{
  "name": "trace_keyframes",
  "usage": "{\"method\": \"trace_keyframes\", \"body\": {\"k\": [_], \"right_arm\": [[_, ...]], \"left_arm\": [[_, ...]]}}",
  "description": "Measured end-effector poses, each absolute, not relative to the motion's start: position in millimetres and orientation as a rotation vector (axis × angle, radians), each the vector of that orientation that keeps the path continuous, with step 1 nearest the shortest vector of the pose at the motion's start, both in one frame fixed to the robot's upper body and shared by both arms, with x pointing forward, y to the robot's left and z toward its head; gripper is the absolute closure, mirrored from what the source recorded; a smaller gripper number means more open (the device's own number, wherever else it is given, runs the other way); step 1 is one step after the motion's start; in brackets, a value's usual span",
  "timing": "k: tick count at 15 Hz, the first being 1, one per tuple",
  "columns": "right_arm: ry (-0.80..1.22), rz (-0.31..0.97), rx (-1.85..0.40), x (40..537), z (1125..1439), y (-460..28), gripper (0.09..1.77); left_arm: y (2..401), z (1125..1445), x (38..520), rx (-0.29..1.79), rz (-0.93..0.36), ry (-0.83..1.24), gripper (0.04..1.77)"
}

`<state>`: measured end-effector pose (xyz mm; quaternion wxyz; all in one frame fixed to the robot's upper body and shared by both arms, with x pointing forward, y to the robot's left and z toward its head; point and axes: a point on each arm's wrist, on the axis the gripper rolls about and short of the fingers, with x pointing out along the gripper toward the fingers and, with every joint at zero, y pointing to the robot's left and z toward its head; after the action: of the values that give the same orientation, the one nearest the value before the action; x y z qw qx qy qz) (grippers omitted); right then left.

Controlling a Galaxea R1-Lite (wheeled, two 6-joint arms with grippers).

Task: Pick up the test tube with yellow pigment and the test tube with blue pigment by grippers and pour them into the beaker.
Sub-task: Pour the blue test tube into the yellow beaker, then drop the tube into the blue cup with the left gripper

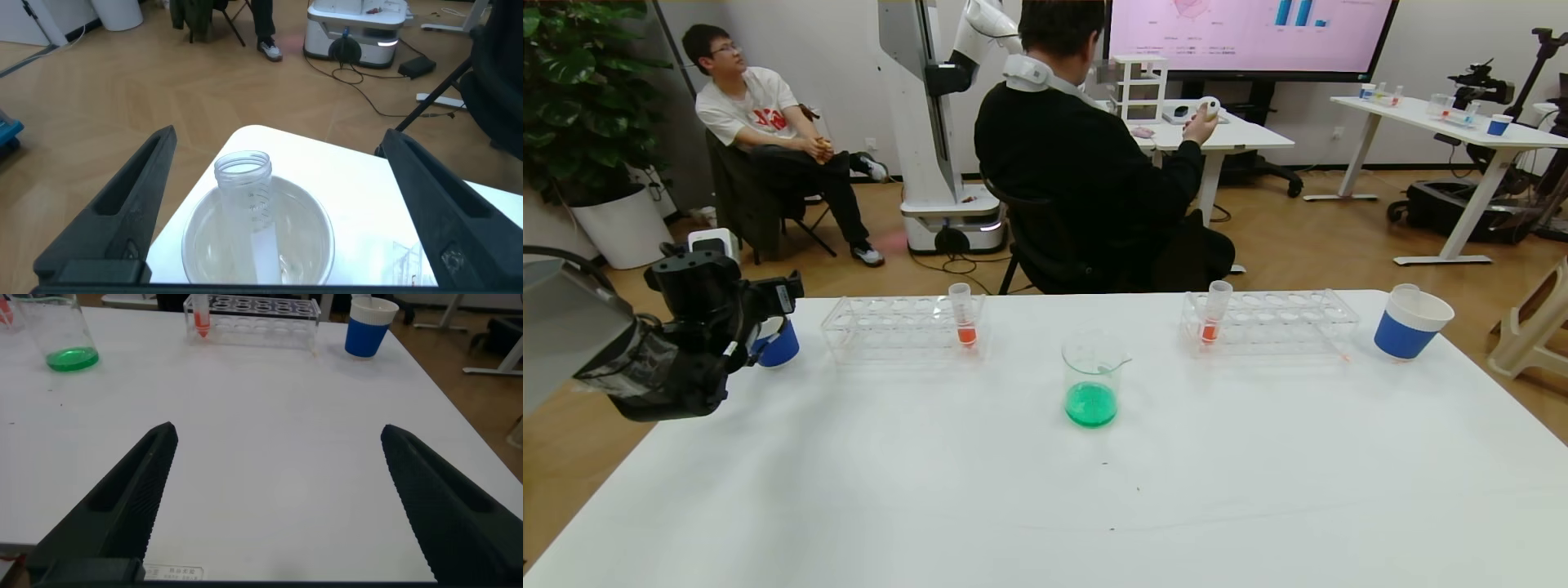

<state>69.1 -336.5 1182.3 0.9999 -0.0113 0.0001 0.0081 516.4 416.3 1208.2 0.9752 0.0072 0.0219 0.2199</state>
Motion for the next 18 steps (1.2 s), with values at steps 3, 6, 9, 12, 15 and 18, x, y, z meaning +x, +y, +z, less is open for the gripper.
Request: {"method": "trace_keyframes", "body": {"k": [3,6,9,12,15,18], "right_arm": [[0.001,0.016,-0.023,69,1182,-337,0.12],[0.001,0.016,-0.023,69,1182,-337,0.12],[0.0,0.016,-0.022,69,1182,-337,0.12],[0.0,0.016,-0.023,69,1182,-337,0.12],[0.001,0.017,-0.022,69,1182,-337,0.12],[0.001,0.017,-0.023,69,1182,-337,0.12]], "left_arm": [[409,1221,517,0.015,0.426,0.015,0.06],[368,1241,518,0.02,0.338,0.006,0.06],[316,1269,509,0.014,0.228,-0.025,0.06],[297,1299,491,0.022,0.194,-0.072,0.06],[299,1336,462,0.022,0.193,-0.114,0.06],[304,1377,417,0.023,0.188,-0.172,0.06]]}}
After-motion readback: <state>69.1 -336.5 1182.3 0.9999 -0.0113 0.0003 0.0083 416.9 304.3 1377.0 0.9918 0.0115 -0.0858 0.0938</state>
